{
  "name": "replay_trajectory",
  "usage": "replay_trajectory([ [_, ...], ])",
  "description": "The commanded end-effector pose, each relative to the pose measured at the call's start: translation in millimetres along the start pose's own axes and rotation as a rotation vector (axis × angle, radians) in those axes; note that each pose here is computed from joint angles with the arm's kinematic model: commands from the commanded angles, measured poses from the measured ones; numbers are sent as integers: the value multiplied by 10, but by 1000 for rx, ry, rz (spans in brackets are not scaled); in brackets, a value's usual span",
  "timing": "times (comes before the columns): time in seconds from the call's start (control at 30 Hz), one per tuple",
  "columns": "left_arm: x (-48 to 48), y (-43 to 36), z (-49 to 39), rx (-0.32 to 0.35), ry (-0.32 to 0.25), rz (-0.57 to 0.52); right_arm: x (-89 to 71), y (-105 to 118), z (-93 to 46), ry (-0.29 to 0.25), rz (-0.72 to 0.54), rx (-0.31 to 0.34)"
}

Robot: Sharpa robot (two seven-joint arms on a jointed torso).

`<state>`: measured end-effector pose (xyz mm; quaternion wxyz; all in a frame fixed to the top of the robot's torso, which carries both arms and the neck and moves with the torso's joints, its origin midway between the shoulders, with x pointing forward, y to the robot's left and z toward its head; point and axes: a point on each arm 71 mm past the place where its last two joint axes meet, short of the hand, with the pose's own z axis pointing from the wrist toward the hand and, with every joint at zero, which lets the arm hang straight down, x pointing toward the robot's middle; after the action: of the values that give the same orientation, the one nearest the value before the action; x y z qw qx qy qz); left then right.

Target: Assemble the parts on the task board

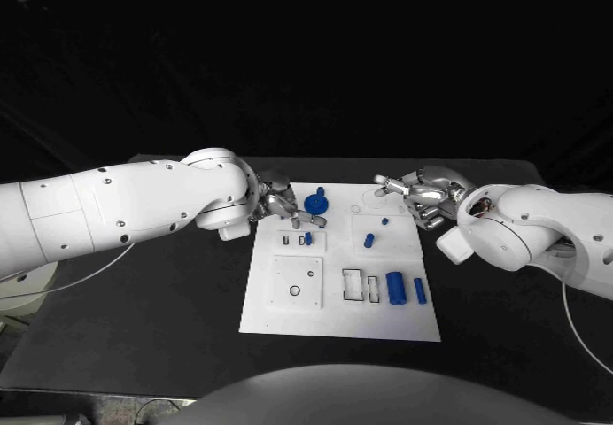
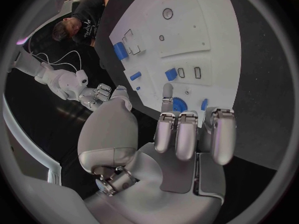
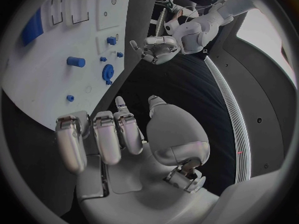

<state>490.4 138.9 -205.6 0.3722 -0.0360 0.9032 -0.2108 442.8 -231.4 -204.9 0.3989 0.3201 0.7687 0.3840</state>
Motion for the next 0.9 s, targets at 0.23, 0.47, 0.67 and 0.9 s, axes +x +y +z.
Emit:
replay_trajectory([
  [0.23, 136, 44, 150, -116, 110, -11, 59, -60, 6, 57, -19, 44],
  [0.47, 176, 87, 227, -148, 152, -32, 89, -77, 6, 75, -27, 59],
  [0.67, 191, 68, 268, -158, 163, -41, 98, -99, 10, 84, -33, 72],
  [0.9, 205, 14, 312, -153, 169, -47, 100, -129, 23, 85, -42, 88],
])
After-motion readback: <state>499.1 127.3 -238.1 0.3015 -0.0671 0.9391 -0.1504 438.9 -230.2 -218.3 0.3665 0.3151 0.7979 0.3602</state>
